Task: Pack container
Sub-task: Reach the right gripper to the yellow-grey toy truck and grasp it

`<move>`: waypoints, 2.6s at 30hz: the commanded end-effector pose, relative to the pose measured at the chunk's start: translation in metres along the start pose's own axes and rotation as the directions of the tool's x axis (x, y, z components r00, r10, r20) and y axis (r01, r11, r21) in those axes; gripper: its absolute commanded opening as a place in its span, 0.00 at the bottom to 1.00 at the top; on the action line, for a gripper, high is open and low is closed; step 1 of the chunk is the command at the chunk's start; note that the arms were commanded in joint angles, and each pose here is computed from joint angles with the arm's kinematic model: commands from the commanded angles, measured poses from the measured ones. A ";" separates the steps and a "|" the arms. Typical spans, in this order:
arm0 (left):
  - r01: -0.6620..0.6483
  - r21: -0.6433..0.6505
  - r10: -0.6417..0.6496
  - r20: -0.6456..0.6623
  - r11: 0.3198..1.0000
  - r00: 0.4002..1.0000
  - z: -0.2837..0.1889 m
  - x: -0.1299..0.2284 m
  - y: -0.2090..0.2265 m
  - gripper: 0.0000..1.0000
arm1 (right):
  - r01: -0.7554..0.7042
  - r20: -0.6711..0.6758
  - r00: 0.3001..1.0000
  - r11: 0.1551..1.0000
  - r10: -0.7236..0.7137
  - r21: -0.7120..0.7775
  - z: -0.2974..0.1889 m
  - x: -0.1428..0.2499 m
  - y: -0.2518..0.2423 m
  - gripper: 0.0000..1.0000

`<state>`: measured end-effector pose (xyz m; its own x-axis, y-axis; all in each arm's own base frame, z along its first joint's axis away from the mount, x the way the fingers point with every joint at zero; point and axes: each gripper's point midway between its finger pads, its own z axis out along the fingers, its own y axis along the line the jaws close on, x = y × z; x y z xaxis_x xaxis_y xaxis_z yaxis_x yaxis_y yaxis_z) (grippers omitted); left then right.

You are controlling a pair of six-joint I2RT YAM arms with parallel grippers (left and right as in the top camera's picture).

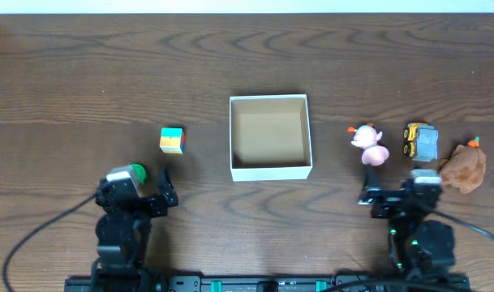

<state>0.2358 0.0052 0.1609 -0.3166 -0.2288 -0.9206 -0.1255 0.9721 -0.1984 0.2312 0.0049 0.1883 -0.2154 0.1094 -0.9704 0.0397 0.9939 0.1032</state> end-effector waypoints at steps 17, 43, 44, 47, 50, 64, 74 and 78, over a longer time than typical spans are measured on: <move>-0.046 -0.148 0.004 -0.275 0.988 0.961 0.024 -0.087 -0.010 0.98 | -0.008 -0.598 0.771 0.944 0.216 0.330 0.060 -0.059 -0.096 0.99; -0.049 -0.151 0.004 -0.286 0.987 0.958 0.025 -0.084 -0.009 0.98 | 0.042 -0.876 0.419 0.958 0.239 0.282 0.142 0.079 -0.148 0.99; -0.049 -0.151 0.004 -0.288 0.987 0.958 0.026 -0.084 -0.009 0.98 | 0.042 -0.879 0.412 0.959 0.240 0.282 0.143 0.082 -0.148 0.98; -0.050 -0.152 0.004 -0.291 0.987 0.957 0.026 -0.083 -0.009 0.98 | 0.037 -0.875 0.421 0.959 0.239 0.280 0.146 0.082 -0.149 0.89; -0.051 -0.153 0.004 -0.295 0.987 0.956 0.027 -0.082 -0.009 0.98 | 0.038 -0.869 0.435 0.959 0.236 0.280 0.149 0.080 -0.150 0.81; -0.049 -0.151 0.004 -0.288 0.987 0.958 0.028 -0.084 -0.009 0.98 | 0.041 -0.847 0.481 0.959 0.226 0.279 0.160 0.075 -0.153 0.76; -0.049 -0.151 0.004 -0.288 0.987 0.958 0.028 -0.084 -0.009 0.98 | 0.034 -0.862 0.465 0.969 0.202 0.245 0.166 0.084 -0.146 0.78; -0.049 -0.151 0.004 -0.287 0.987 0.958 0.028 -0.084 -0.009 0.98 | 0.038 -0.867 0.462 0.973 0.186 0.229 0.169 0.087 -0.140 0.77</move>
<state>0.2871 0.0136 0.2202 -0.5985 -0.2170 -0.7712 -0.2343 0.9679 -0.0906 0.3626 -0.1363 0.0512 -0.9307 0.2866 -0.2273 0.2927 0.9562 0.0074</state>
